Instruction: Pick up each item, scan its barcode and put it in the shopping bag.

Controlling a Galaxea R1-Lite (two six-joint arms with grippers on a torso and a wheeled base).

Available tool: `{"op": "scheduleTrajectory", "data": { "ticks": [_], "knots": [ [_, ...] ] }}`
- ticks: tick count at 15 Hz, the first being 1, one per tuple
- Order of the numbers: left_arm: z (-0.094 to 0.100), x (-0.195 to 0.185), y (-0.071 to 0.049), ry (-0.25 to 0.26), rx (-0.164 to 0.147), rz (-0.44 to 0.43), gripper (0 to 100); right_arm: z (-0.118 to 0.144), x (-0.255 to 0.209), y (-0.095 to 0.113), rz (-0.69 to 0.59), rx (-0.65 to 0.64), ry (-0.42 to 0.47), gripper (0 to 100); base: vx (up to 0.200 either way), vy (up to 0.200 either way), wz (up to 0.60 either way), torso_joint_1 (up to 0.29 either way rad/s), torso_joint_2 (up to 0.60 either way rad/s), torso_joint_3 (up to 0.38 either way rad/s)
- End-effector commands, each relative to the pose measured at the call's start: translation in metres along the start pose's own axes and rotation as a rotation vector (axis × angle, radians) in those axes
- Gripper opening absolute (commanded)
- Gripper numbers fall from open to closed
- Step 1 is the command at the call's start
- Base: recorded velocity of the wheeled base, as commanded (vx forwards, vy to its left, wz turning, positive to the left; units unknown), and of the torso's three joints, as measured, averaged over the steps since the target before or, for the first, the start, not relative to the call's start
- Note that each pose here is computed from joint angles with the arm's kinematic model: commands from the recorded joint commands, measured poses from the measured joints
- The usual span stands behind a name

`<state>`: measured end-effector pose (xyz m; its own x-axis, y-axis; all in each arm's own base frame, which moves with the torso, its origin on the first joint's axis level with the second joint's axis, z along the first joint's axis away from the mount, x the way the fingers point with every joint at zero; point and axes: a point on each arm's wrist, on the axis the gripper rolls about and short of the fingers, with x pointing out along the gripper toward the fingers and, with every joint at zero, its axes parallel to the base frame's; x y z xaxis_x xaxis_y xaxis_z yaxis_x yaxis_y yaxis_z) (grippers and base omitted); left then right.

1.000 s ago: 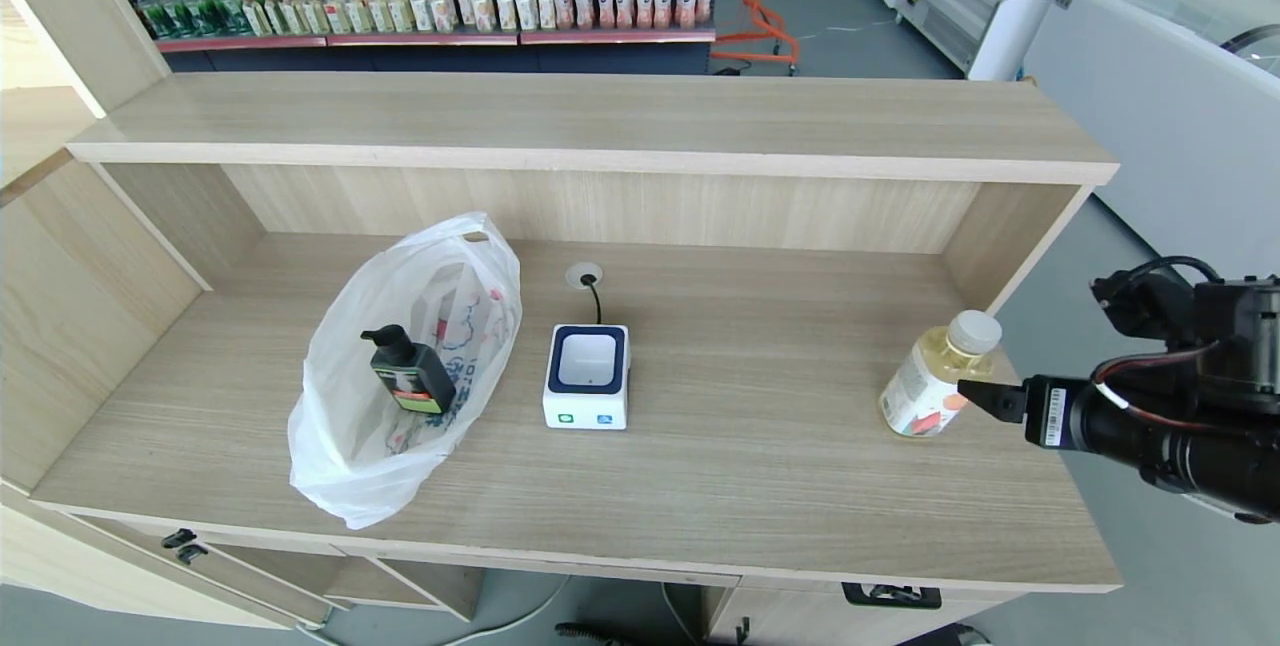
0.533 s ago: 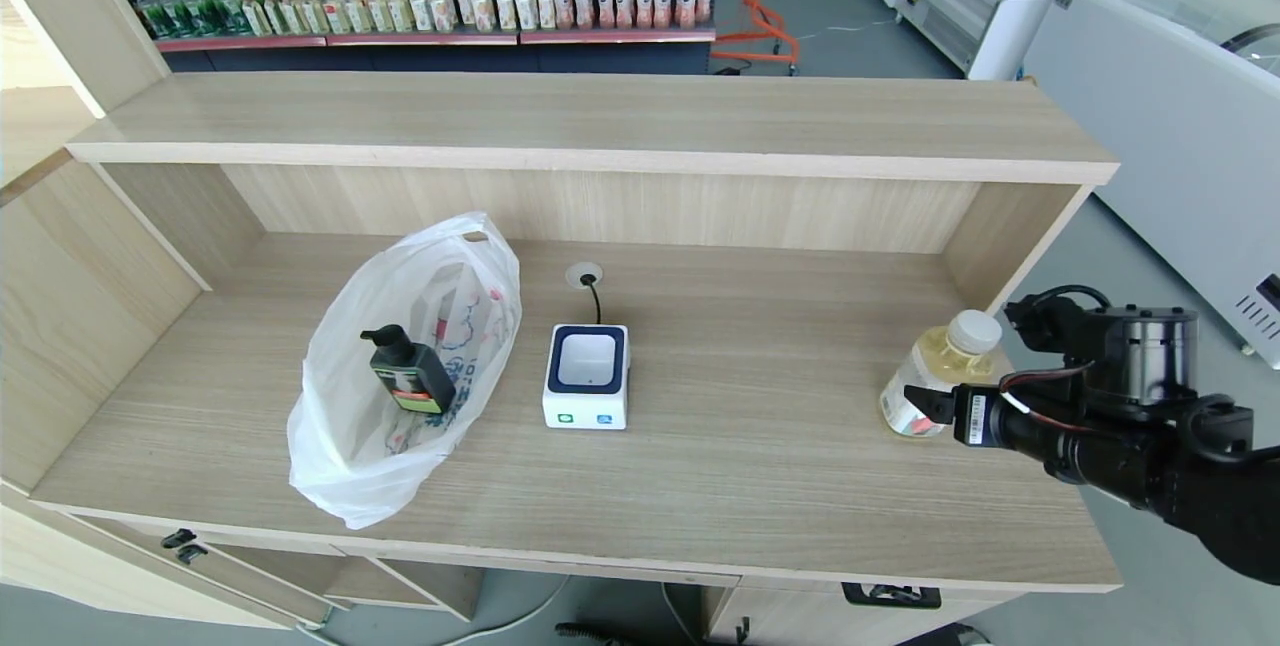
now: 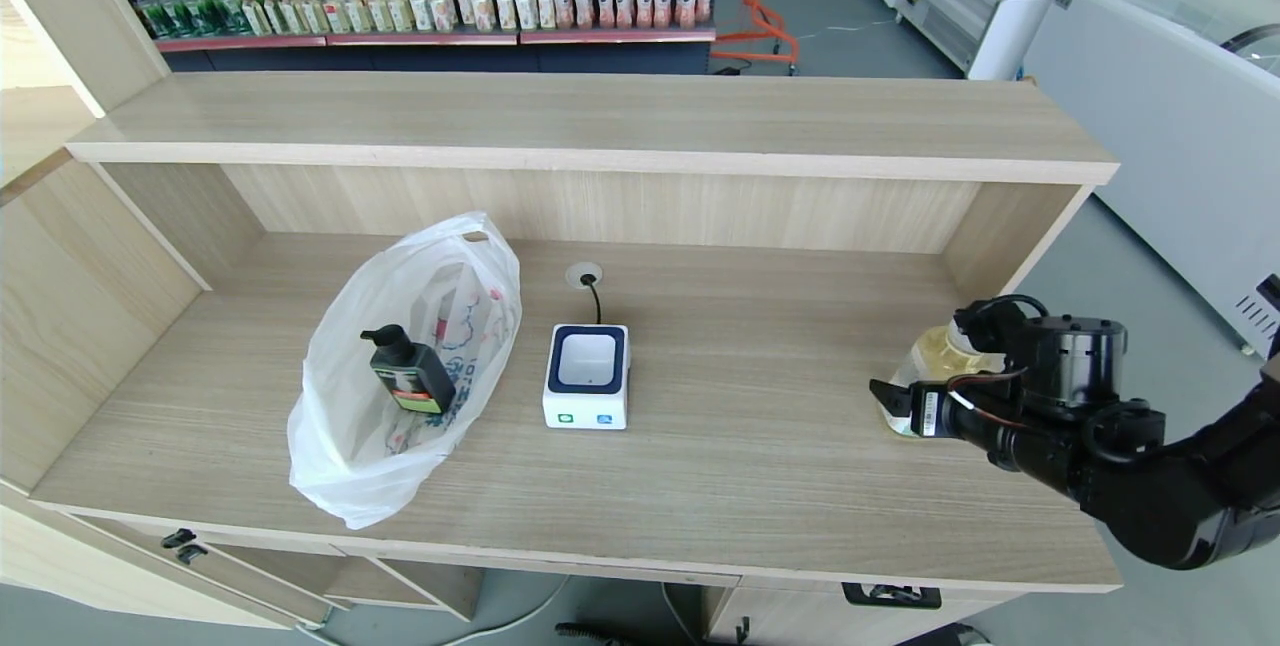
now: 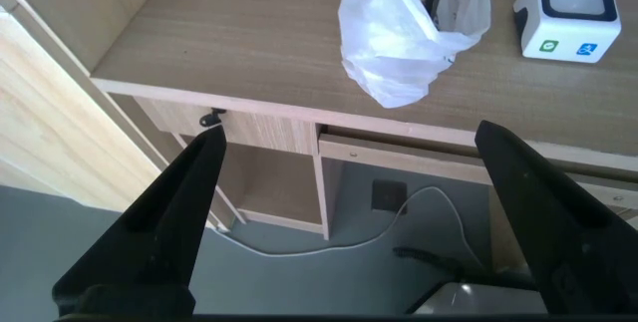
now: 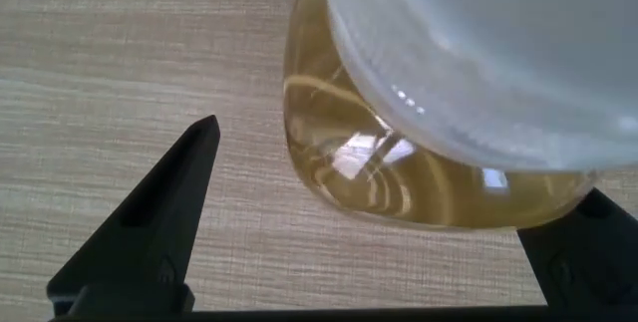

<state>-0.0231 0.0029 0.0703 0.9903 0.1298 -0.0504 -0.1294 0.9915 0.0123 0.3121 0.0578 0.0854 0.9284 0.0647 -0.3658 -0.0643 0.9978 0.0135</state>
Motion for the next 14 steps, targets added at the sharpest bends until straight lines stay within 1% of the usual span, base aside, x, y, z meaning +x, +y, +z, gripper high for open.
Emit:
{"op": "scheduleTrajectory", "data": {
  "ticks": [1, 3, 4, 8, 13, 14],
  "knots": [
    [0.000, 0.000, 0.000, 0.000, 0.000, 0.000, 100, -0.003, 0.013, 0.004, 0.011, -0.011, -0.010, 100, 0.000, 0.000, 0.00, 0.000, 0.00, 0.000],
    [0.000, 0.000, 0.000, 0.001, 0.001, 0.000, 100, 0.000, 0.018, 0.012, 0.030, -0.025, -0.050, 100, 0.000, 0.000, 0.00, 0.000, 0.00, 0.000],
    [0.000, 0.000, 0.000, 0.000, 0.000, 0.000, 100, 0.001, 0.021, 0.012, 0.030, -0.045, -0.059, 100, 0.000, 0.000, 0.00, 0.000, 0.00, 0.000],
    [0.000, 0.000, 0.000, 0.001, 0.001, 0.000, 100, -0.003, 0.025, 0.012, 0.038, -0.098, -0.058, 100, 0.000, 0.000, 0.00, 0.000, 0.00, 0.000],
    [0.000, 0.000, 0.000, 0.000, 0.000, 0.000, 100, -0.004, 0.028, 0.014, 0.082, -0.102, -0.084, 100, 0.000, 0.000, 0.00, 0.000, 0.00, 0.000],
    [0.000, 0.000, 0.000, 0.000, 0.000, 0.000, 100, -0.005, 0.030, 0.014, 0.085, -0.103, -0.081, 0, 0.000, 0.000, 0.00, 0.000, 0.00, 0.000]
  ]
}}
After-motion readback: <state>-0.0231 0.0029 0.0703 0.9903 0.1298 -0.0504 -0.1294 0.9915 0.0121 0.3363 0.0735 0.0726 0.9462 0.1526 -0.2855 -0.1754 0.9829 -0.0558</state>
